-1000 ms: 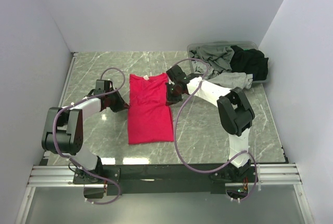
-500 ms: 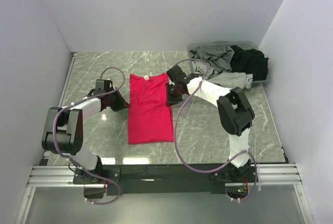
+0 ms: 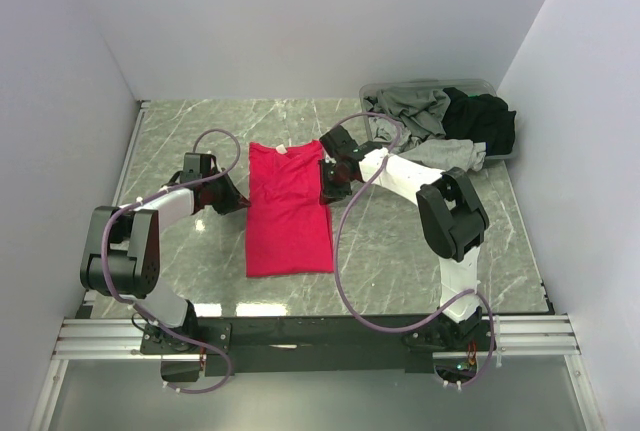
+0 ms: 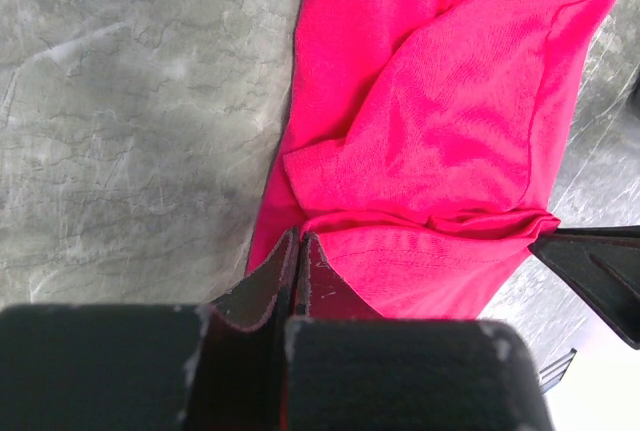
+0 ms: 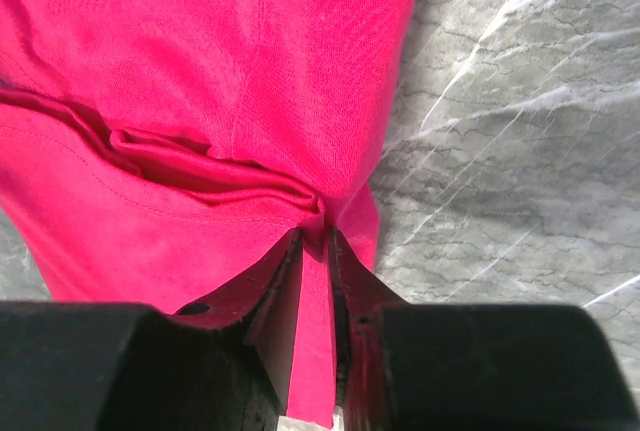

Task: Fold and stack the t-shirts
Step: Fold the tshirt

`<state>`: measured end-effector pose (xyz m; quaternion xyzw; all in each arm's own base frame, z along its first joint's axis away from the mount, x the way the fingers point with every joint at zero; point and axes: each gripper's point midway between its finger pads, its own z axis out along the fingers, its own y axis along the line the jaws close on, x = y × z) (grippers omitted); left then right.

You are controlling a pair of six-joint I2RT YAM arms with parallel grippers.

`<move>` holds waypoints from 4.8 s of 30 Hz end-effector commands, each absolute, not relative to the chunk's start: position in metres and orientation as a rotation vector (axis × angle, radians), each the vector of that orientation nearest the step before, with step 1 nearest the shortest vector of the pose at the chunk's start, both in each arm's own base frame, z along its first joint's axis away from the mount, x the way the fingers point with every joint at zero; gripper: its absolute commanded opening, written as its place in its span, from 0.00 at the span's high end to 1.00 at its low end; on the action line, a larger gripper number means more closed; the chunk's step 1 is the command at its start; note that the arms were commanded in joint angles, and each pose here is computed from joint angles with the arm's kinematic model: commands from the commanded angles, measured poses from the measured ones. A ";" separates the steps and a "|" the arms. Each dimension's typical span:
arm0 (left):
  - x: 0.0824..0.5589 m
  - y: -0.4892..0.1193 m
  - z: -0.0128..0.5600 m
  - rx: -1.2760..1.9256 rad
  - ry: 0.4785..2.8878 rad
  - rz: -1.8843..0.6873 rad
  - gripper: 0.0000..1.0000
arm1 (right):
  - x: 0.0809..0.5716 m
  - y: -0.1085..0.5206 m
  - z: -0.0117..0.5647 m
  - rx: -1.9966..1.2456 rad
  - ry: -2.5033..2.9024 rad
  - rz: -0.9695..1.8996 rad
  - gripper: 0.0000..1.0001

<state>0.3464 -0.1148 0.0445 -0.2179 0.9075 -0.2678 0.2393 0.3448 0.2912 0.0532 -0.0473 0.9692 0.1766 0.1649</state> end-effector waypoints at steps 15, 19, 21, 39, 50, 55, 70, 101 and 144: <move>0.357 -0.120 0.053 -0.570 2.439 -0.784 1.00 | 0.359 0.286 0.082 -0.134 2.662 0.497 1.00; 0.359 -0.121 0.054 -0.566 2.437 -0.788 1.00 | 0.359 0.283 0.084 -0.125 2.656 0.484 1.00; 0.359 -0.121 0.054 -0.565 2.436 -0.790 1.00 | 0.359 0.280 0.085 -0.118 2.656 0.472 1.00; 0.365 -0.127 0.051 -0.539 2.438 -0.826 1.00 | 0.355 0.271 0.081 -0.089 2.673 0.441 1.00; 0.377 -0.131 0.046 -0.520 2.450 -0.841 1.00 | 0.362 0.270 0.062 -0.099 2.709 0.402 1.00; 0.381 -0.128 0.047 -0.521 2.460 -0.814 0.91 | 0.365 0.272 0.052 -0.103 2.732 0.382 1.00; 0.313 -0.106 0.076 -0.529 2.520 -0.402 0.39 | 0.313 0.252 0.076 -0.125 2.713 0.435 0.62; 0.182 -0.127 0.026 -0.647 2.789 -0.316 0.43 | 0.178 0.280 0.020 -0.287 2.903 0.575 0.68; 0.155 -0.133 -0.006 -0.594 2.970 -0.230 1.00 | 0.174 0.260 0.006 -0.254 2.973 0.417 1.00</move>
